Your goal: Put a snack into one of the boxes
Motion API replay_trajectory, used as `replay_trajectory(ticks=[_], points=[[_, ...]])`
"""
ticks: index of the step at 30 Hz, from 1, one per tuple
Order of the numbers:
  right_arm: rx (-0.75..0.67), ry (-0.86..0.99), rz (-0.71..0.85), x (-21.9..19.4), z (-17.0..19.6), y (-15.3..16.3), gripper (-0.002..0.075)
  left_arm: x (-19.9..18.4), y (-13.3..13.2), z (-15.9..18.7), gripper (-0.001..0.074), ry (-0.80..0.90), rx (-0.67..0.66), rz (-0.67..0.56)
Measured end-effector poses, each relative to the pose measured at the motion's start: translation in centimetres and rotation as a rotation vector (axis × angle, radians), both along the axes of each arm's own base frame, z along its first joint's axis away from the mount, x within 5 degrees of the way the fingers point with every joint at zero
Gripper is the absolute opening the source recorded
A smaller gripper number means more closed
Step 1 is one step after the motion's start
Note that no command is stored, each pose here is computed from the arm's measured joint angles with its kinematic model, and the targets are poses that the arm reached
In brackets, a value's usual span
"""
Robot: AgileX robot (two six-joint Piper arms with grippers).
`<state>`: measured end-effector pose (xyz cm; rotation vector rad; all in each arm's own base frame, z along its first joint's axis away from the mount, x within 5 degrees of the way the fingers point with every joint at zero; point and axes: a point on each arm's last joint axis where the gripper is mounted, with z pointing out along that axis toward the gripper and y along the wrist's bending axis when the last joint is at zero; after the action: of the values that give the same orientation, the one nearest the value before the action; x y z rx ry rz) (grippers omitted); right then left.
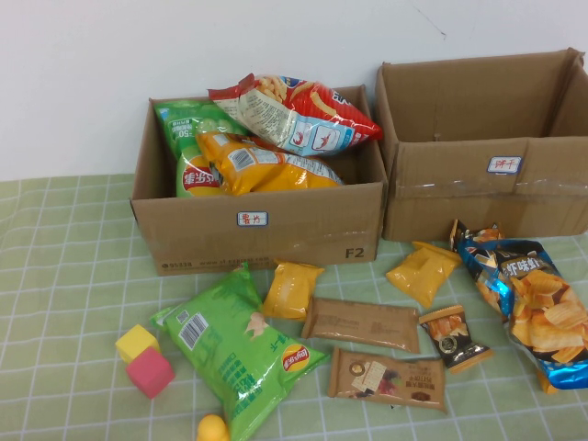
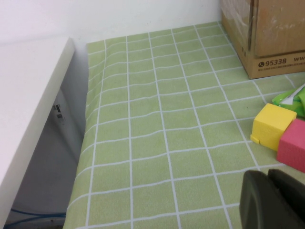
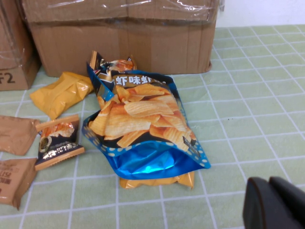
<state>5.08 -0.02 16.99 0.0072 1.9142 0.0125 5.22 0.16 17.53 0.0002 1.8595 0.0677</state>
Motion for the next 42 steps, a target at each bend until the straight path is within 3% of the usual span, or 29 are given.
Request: replay_trajectory(ticks=[10,14,27,38,42], points=[[-0.007,-0.024,0.002,0.1,0.1,0.0,-0.0002,0.1,0.0,0.2,-0.0003,-0.024,0.001,0.002],[-0.006,-0.126,0.006,0.4,0.8,0.0,-0.0002,0.2,0.1,0.5,-0.0003,-0.078,-0.008,0.009],[-0.002,-0.701,0.021,0.0,6.0,0.2,-0.0002,-0.4,0.4,6.1,-0.0003,-0.705,0.030,0.046],[0.120,-0.887,-0.020,-0.7,7.5,-0.3,-0.0002,-1.2,0.5,7.6,-0.0002,-0.894,0.013,0.057],[0.163,-0.926,-0.064,-0.9,7.7,-0.7,-0.0002,-1.2,0.4,8.1,-0.0002,-0.865,-0.005,0.052]])
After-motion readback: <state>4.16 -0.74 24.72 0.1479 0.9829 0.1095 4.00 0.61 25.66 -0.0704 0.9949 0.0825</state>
